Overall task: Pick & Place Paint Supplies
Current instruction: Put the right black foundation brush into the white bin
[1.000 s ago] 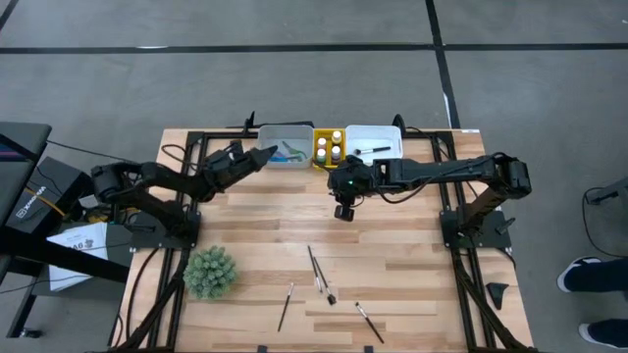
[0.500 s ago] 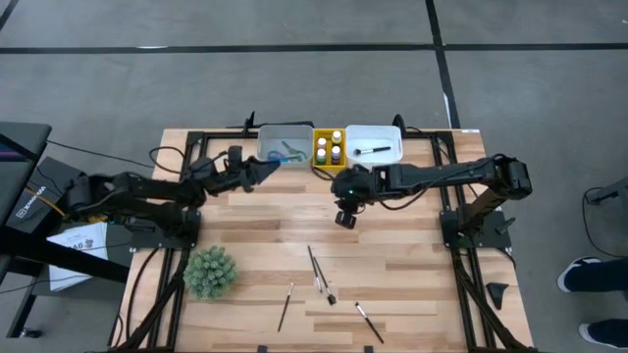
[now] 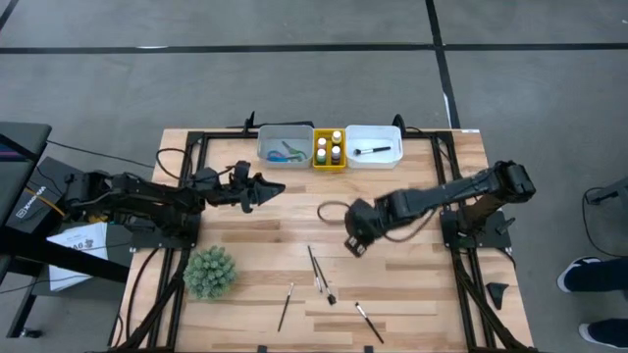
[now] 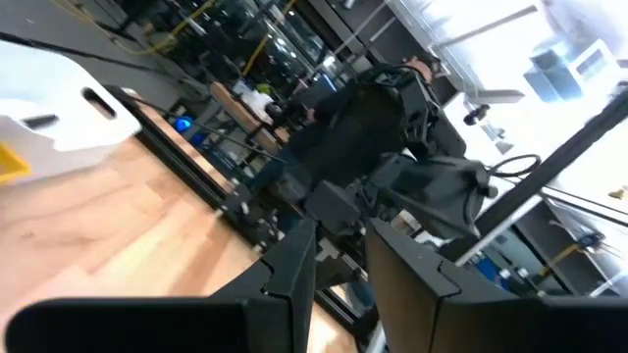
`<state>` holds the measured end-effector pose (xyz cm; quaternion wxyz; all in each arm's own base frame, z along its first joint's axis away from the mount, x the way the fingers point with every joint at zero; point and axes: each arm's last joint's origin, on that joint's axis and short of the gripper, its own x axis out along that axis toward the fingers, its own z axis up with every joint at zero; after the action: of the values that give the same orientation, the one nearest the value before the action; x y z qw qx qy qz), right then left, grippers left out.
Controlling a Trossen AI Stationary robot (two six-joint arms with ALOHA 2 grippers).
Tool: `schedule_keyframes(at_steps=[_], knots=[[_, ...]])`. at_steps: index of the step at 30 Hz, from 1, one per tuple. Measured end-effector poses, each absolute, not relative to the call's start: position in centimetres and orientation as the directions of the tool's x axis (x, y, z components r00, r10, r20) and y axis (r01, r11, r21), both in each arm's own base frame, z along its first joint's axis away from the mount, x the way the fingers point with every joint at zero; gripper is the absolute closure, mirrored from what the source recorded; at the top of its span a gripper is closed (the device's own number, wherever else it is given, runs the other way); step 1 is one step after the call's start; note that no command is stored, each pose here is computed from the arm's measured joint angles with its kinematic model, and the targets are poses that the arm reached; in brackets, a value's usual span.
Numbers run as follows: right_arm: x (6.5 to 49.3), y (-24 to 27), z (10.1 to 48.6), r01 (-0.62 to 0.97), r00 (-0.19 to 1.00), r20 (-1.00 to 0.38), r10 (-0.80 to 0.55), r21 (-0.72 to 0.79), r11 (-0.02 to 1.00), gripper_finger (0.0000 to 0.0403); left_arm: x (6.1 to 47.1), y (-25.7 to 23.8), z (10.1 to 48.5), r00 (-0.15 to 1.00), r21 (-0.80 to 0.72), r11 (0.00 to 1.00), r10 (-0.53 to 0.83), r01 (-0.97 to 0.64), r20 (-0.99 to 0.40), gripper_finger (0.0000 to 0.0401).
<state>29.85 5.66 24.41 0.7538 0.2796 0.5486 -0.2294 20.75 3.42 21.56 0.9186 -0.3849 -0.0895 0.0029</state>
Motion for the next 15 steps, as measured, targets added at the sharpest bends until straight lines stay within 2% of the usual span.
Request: schedule_keyframes(at_steps=[9, 15], knots=[[28.8, 9.8, 24.2, 0.684, 0.278, -0.96, 0.019, 0.212, 0.698, 0.0316, 21.0, 1.3, 21.6, 0.975, -0.738, 0.675, 0.152, 0.018, 0.163, 0.0313], [29.2, 12.3, 22.0, 0.752, 0.203, -0.975, 0.091, 0.214, 0.624, 0.0316, 20.9, -0.3, 21.6, 0.957, -0.786, 0.617, 0.241, -0.022, 0.162, 0.0313]])
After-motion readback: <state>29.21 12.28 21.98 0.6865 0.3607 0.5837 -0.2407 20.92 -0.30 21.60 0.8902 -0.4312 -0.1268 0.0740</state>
